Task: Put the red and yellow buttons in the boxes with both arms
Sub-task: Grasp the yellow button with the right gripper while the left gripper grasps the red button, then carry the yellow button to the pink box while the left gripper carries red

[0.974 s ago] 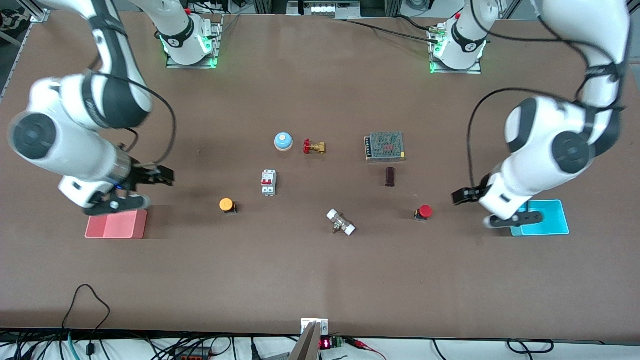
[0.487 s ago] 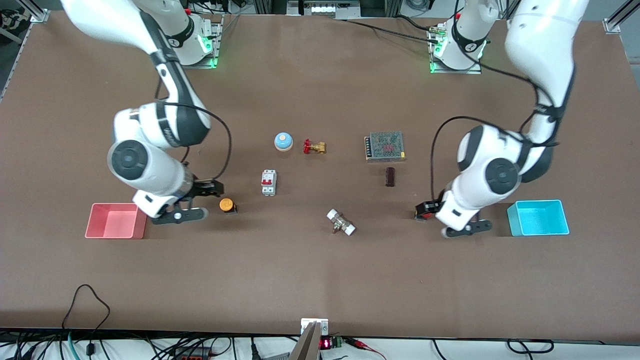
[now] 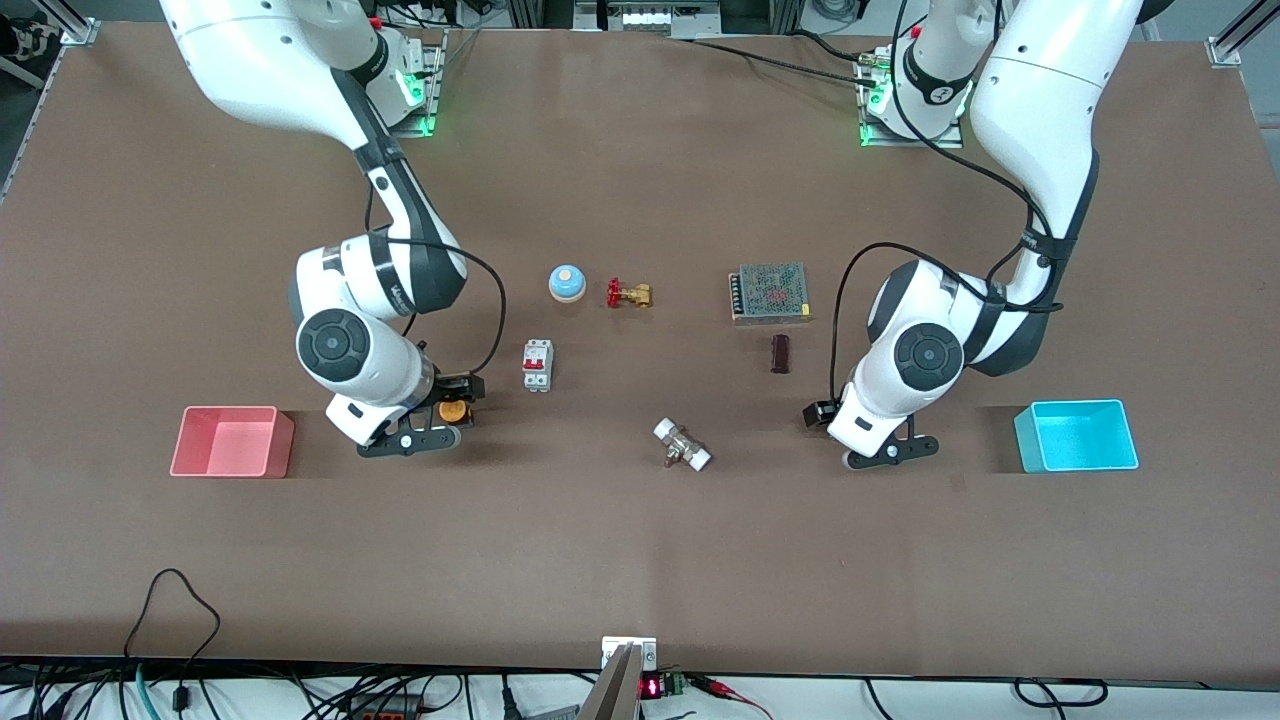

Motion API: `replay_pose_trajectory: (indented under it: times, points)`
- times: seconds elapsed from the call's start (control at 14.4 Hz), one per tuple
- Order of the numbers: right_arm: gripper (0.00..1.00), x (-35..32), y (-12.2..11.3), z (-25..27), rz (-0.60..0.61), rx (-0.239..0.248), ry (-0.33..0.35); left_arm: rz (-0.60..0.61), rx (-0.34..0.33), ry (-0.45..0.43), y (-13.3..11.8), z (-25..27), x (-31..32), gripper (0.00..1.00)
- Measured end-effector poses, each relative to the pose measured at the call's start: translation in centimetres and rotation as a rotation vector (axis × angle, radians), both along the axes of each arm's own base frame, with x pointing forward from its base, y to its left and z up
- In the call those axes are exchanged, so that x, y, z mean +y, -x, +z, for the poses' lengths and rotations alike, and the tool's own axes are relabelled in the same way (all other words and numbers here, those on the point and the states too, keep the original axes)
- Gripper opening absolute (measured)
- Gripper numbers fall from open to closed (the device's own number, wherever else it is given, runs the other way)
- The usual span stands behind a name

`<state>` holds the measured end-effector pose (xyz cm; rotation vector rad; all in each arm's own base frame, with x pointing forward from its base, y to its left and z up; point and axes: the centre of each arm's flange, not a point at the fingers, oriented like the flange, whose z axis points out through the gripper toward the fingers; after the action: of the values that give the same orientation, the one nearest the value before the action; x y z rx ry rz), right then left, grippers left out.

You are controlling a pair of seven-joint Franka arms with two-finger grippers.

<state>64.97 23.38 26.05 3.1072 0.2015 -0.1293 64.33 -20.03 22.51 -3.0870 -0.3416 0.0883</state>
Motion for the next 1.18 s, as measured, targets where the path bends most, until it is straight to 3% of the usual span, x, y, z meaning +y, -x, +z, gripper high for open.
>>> replay_pose_trajectory:
  times: [0.21,0.35,0.42,0.56,0.63,0.7,0.9,1.18]
  points:
    - [1.00,-0.1,-0.1,-2.1,-0.002,0.004,0.005,0.008,-0.007,-0.001,-0.3,0.2,0.5,0.89]
    - [1.00,-0.1,-0.1,-2.4,-0.003,0.007,0.006,0.009,-0.016,0.001,-0.5,0.3,0.6,0.77]
    - [1.00,-0.1,-0.1,-2.4,-0.004,0.008,0.005,0.009,-0.019,0.002,-0.5,0.4,0.6,0.77]
    - [1.00,-0.1,-0.1,-2.9,-0.004,0.014,0.008,0.009,-0.022,0.003,-0.6,0.4,0.6,0.64]
    - [0.96,0.0,0.0,-3.2,-0.004,0.018,0.009,0.009,-0.022,0.003,-0.6,0.4,0.6,0.63]
    - [0.95,0.0,0.0,-3.4,-0.003,0.021,0.010,0.010,-0.023,0.003,-0.6,0.4,0.6,0.54]
    - [0.82,0.0,0.0,-3.6,-0.003,0.023,0.011,0.010,-0.025,0.004,-0.6,0.4,0.5,0.42]
    - [0.40,0.1,-0.2,-3.3,-0.004,0.016,0.008,0.023,-0.034,0.004,-1.1,0.9,1.4,0.42]
